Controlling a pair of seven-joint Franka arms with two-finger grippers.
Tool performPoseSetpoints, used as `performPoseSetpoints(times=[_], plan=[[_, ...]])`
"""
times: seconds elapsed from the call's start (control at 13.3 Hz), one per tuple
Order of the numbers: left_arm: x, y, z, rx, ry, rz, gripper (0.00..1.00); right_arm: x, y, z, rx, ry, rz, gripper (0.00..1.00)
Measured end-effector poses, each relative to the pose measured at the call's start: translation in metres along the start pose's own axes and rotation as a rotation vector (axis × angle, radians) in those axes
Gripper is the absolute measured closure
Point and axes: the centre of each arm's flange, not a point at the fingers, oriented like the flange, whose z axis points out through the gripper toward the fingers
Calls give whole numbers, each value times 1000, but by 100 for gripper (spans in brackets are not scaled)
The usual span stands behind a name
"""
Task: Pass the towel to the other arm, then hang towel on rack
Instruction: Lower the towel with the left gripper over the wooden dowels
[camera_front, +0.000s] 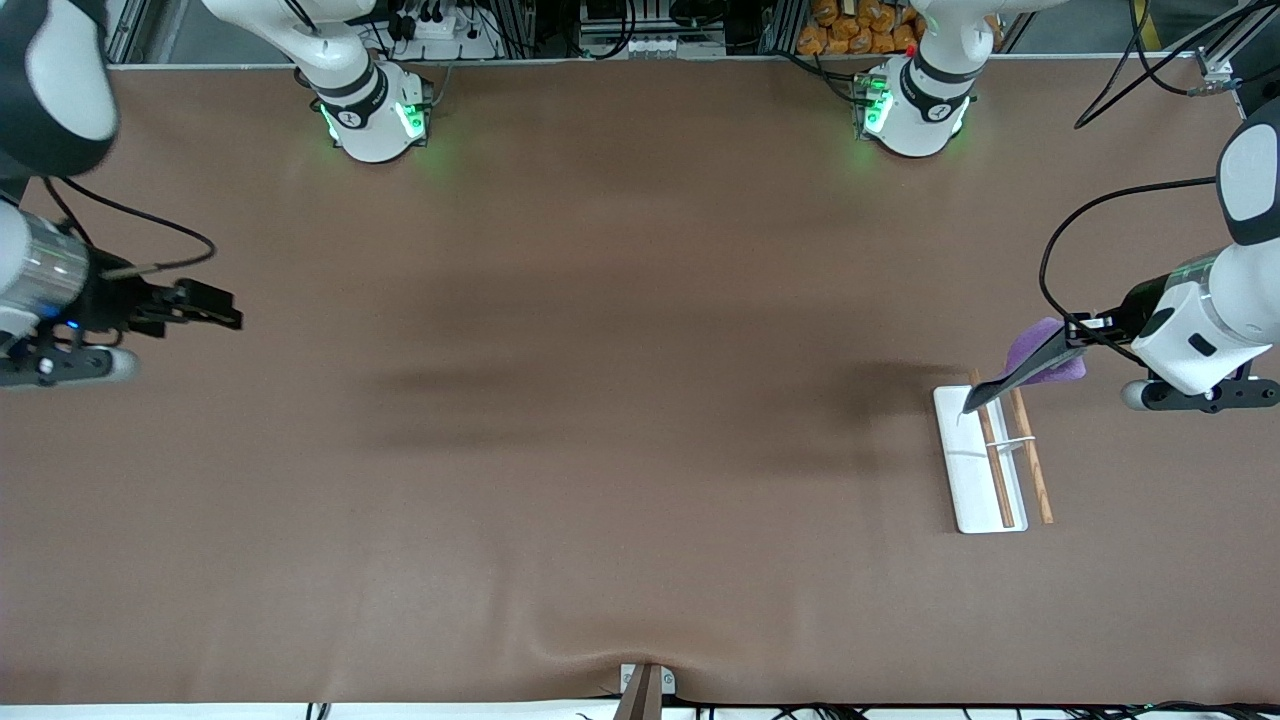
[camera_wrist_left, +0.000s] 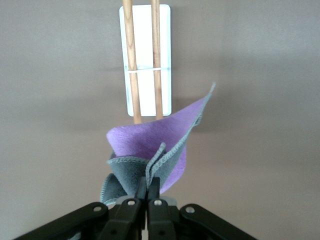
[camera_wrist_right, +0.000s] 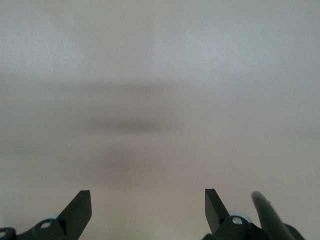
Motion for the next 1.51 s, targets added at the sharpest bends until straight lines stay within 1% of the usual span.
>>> performPoseSetpoints(times=[0.23,0.38,0.45,0.6,0.75,1.13,1.36,1.51], plan=[[3,-22,5,-1,-8,36,97,-19,17,-7,1,-1,43,0],[7,-32,9,17,-4,56,97,-31,22,-13,-10,6,72,0],[9,-33,10,24,5,70,97,-35,23,-16,-25,11,78,0],[16,-33,13,27,26,93,97,-44,25,-19,-80,18,79,0],[22,-33,19,26,38,97,97,-48,25,-22,-106,28,76,0],[32,-31,30,24,51,101,97,-50,25,-24,-112,37,71,0],[40,-24,38,24,62,114,97,-56,27,-29,-109,16,78,0],[46,-19,47,23,63,124,97,-61,28,-38,-107,13,83,0]])
